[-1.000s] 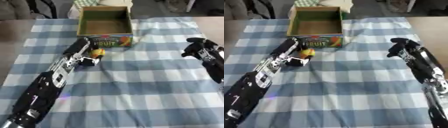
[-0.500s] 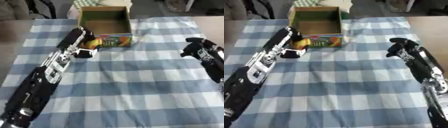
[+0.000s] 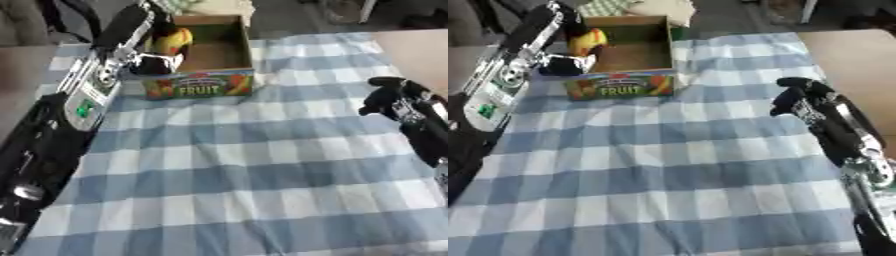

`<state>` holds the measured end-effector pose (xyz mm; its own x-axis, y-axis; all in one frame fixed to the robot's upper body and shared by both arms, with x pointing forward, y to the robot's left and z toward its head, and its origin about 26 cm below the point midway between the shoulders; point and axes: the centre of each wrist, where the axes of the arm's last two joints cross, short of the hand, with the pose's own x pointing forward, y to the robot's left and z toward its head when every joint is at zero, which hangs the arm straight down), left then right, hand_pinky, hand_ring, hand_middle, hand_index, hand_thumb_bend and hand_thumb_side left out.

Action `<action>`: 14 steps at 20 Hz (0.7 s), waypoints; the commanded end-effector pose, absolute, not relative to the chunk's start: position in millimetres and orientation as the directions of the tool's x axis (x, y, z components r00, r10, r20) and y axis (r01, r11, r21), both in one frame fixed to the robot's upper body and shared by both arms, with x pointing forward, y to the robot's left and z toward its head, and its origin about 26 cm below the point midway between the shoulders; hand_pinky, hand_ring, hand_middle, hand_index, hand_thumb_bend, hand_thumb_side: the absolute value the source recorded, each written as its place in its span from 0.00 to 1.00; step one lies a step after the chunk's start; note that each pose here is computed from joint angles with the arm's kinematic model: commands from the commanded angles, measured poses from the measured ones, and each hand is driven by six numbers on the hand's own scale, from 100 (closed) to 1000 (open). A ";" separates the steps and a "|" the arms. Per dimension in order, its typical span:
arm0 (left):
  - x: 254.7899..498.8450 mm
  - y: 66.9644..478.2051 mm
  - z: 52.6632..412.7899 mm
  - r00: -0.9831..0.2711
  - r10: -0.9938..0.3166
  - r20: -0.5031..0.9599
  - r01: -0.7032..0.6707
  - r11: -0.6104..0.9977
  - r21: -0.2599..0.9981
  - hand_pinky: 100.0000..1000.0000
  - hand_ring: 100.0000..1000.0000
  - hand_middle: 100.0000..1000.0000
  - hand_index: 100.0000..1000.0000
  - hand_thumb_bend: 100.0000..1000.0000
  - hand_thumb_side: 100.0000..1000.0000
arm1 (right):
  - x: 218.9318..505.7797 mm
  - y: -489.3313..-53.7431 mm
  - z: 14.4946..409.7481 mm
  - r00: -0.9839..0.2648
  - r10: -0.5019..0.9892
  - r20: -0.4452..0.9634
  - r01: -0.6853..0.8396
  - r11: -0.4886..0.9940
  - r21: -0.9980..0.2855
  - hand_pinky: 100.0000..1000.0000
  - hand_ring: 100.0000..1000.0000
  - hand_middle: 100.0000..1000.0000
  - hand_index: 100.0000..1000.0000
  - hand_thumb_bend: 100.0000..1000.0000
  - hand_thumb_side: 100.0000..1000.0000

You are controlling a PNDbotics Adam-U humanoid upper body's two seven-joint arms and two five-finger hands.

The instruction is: Pick up objects on the table and place them in the box.

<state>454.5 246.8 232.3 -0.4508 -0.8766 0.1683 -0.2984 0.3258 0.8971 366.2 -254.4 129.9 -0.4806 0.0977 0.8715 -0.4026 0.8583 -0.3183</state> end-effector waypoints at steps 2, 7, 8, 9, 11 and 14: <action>471.2 265.7 250.2 -0.360 -0.927 0.106 -0.377 0.249 0.892 0.52 0.35 0.29 0.32 0.00 0.00 | 368.2 -249.7 141.9 -0.516 0.098 0.851 -0.417 0.839 -0.349 0.66 0.52 0.50 0.78 0.00 0.53; 488.8 283.6 250.8 -0.222 -0.973 0.068 -0.388 0.152 0.909 0.53 0.34 0.32 0.34 0.01 0.00 | 369.6 -241.1 145.4 -0.530 0.089 0.844 -0.445 0.817 -0.366 0.66 0.52 0.50 0.78 0.00 0.53; 491.8 287.5 249.6 -0.190 -0.980 0.062 -0.379 0.132 0.916 0.53 0.34 0.31 0.35 0.02 0.00 | 369.8 -239.9 145.9 -0.532 0.088 0.842 -0.449 0.814 -0.369 0.66 0.52 0.50 0.78 0.00 0.53; 494.2 291.0 248.7 -0.161 -0.985 0.053 -0.374 0.111 0.921 0.53 0.32 0.29 0.36 0.03 0.00 | 370.0 -238.9 146.2 -0.533 0.088 0.841 -0.453 0.810 -0.372 0.66 0.52 0.50 0.78 0.00 0.53; 497.5 296.3 246.6 -0.115 -0.993 0.036 -0.370 0.077 0.926 0.53 0.32 0.28 0.37 0.05 0.00 | 370.2 -237.2 146.4 -0.536 0.091 0.840 -0.460 0.802 -0.380 0.66 0.52 0.50 0.78 0.00 0.53; 501.2 304.0 239.6 -0.049 -0.998 0.041 -0.337 0.055 0.940 0.53 0.33 0.29 0.38 0.05 0.00 | 370.6 -234.9 146.4 -0.538 0.091 0.838 -0.469 0.794 -0.387 0.66 0.52 0.50 0.78 0.00 0.53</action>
<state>499.7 299.3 222.5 -0.0766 -0.9959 0.0474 -0.3042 0.0686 0.9501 369.5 -236.2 135.8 -0.5075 0.0877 0.8572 -0.4718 0.8041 -0.3616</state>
